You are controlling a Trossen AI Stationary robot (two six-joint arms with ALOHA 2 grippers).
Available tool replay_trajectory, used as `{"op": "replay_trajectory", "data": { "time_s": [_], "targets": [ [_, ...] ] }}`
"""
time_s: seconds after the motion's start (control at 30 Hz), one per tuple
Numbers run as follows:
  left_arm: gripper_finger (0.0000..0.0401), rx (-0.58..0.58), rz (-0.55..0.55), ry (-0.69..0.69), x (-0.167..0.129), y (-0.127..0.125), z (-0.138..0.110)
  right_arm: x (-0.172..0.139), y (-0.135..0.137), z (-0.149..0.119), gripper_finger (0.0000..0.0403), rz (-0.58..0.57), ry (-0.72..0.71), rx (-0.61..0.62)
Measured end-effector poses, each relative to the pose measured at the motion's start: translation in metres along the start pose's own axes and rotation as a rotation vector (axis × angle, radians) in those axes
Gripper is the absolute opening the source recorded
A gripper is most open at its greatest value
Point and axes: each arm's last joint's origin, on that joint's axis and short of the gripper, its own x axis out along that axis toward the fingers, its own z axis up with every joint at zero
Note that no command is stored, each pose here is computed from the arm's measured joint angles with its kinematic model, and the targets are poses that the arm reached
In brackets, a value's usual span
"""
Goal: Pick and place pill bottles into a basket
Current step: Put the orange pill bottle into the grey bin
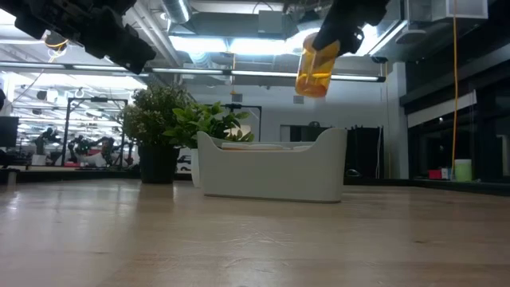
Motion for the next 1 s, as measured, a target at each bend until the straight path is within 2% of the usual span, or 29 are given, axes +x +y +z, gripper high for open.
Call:
{"op": "replay_trajectory", "data": {
  "time_s": [0.33,0.73,1.0],
  "targets": [
    [0.0006,-0.004,0.000,-0.001,0.000,0.000,0.000,0.024,0.004,-0.001,0.0225,-0.009,0.023,-0.002],
    [0.0008,0.002,0.000,-0.001,0.000,0.000,0.000,0.057,-0.016,-0.004,0.0225,-0.086,0.100,0.036],
    [0.0002,0.019,0.000,0.000,0.000,0.000,0.000,0.067,-0.016,-0.006,0.0225,-0.095,0.119,0.041]
  ]
}}
